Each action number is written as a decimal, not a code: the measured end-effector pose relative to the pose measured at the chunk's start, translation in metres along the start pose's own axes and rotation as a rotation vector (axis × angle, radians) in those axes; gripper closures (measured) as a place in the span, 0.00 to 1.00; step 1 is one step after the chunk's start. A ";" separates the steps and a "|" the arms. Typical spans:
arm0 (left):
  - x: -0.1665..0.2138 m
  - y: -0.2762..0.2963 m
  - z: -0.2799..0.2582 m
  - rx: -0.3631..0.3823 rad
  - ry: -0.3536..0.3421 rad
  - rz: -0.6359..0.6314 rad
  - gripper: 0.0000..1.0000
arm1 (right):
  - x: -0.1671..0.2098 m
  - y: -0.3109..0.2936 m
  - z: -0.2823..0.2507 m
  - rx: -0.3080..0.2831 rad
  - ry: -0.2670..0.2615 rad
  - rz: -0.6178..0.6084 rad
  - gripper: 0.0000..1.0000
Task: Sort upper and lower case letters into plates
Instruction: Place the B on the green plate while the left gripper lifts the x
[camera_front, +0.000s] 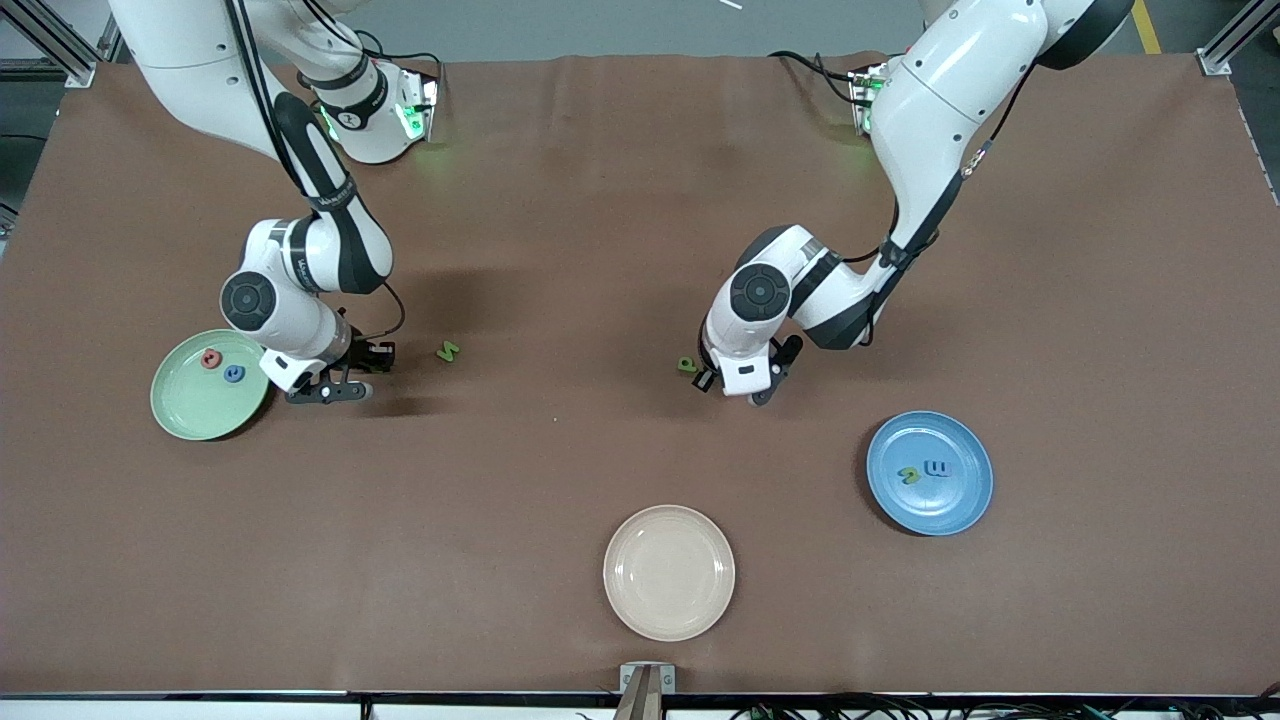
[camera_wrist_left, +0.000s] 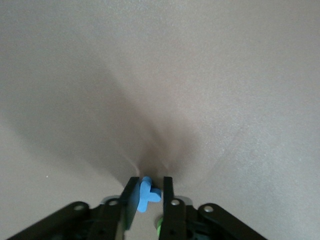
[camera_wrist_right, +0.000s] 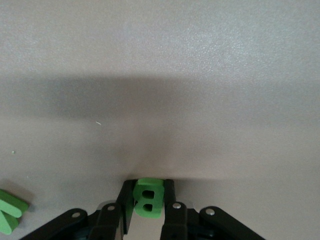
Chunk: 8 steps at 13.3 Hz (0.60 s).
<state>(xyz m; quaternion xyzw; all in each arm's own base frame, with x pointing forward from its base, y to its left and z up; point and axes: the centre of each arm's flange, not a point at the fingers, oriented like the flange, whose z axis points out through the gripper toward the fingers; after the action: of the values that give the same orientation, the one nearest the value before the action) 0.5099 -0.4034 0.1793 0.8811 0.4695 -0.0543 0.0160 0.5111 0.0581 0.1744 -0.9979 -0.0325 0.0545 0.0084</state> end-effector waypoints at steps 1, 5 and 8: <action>0.000 -0.001 0.003 0.005 -0.001 -0.001 0.72 | 0.000 0.000 0.000 0.001 -0.005 0.000 0.71; 0.001 -0.001 0.005 0.007 -0.002 -0.001 0.71 | -0.004 0.027 -0.020 0.033 -0.080 0.006 0.71; 0.000 -0.001 0.005 0.007 -0.002 -0.001 0.72 | -0.007 0.128 -0.061 0.099 -0.065 -0.067 0.71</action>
<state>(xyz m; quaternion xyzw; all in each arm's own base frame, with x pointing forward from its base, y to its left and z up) 0.5093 -0.4031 0.1748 0.8808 0.4699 -0.0568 0.0136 0.5194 -0.0709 0.2327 -0.9924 -0.0635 0.0879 0.0586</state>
